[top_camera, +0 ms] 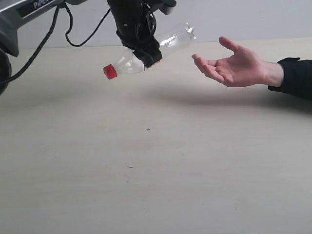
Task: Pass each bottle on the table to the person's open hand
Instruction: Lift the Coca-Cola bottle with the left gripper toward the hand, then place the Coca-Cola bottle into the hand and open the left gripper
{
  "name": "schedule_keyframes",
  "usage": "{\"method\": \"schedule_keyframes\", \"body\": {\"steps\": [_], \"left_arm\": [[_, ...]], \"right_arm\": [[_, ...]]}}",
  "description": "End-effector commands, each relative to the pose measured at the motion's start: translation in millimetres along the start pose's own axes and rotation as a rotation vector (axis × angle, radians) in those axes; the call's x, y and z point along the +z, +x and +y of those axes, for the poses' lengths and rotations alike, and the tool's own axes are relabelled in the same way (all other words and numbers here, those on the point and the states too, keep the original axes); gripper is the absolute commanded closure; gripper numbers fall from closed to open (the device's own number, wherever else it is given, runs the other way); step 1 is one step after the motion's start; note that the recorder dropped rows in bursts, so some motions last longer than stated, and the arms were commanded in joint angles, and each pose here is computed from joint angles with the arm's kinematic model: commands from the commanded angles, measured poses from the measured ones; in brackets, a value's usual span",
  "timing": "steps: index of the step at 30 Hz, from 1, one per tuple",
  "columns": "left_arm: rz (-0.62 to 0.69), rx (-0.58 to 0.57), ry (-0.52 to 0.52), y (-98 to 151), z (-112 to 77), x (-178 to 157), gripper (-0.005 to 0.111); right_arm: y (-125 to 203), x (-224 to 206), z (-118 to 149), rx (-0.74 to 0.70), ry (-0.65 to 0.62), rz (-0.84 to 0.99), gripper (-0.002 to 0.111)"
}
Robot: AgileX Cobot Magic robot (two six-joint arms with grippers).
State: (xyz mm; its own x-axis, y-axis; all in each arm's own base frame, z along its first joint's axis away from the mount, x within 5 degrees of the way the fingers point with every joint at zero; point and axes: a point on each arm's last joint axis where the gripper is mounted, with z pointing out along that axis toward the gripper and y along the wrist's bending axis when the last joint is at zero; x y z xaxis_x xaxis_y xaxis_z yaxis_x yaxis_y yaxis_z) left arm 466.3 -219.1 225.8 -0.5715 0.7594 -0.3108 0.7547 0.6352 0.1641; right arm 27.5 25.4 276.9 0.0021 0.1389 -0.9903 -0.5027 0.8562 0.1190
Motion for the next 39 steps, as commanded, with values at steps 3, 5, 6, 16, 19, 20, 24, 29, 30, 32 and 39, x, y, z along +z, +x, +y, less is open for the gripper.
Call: {"method": "schedule_keyframes", "body": {"steps": [3, 5, 6, 16, 19, 20, 24, 29, 30, 32, 39], "left_arm": [[-0.058, -0.111, -0.038, -3, 4.6, -35, 0.107], [-0.082, -0.212, -0.039, -5, 4.8, -47, 0.107], [-0.091, -0.243, -0.033, -5, 4.3, -50, 0.107], [-0.119, -0.460, 0.105, -38, -77.9, -57, 0.107], [-0.121, -0.443, 0.139, -44, -100.1, -59, 0.107], [-0.121, -0.441, 0.152, -45, -103.7, -60, 0.107], [-0.110, -0.565, 0.210, -48, -114.2, -61, 0.107], [-0.075, -0.881, 0.234, -46, -105.4, -57, 0.107], [-0.089, -0.896, 0.232, -47, -104.5, -56, 0.107], [-0.132, -0.921, 0.247, -53, -109.8, -57, 0.107], [-0.253, -0.986, 0.310, -71, -129.3, -45, 0.107]], "right_arm": [[1, 0, 0, -0.007, -0.002, 0.001, 0.108], [1, 0, 0, -0.007, -0.002, 0.001, 0.108], [1, 0, 0, -0.007, -0.002, 0.001, 0.108], [1, 0, 0, -0.007, -0.002, 0.001, 0.108], [1, 0, 0, -0.007, -0.002, 0.001, 0.108], [1, 0, 0, -0.007, -0.002, 0.001, 0.108], [1, 0, 0, -0.007, -0.002, 0.001, 0.108], [1, 0, 0, -0.007, -0.002, 0.001, 0.108], [1, 0, 0, -0.007, -0.002, 0.001, 0.108], [1, 0, 0, -0.007, -0.002, 0.001, 0.108], [1, 0, 0, -0.007, -0.002, 0.001, 0.108]]}}
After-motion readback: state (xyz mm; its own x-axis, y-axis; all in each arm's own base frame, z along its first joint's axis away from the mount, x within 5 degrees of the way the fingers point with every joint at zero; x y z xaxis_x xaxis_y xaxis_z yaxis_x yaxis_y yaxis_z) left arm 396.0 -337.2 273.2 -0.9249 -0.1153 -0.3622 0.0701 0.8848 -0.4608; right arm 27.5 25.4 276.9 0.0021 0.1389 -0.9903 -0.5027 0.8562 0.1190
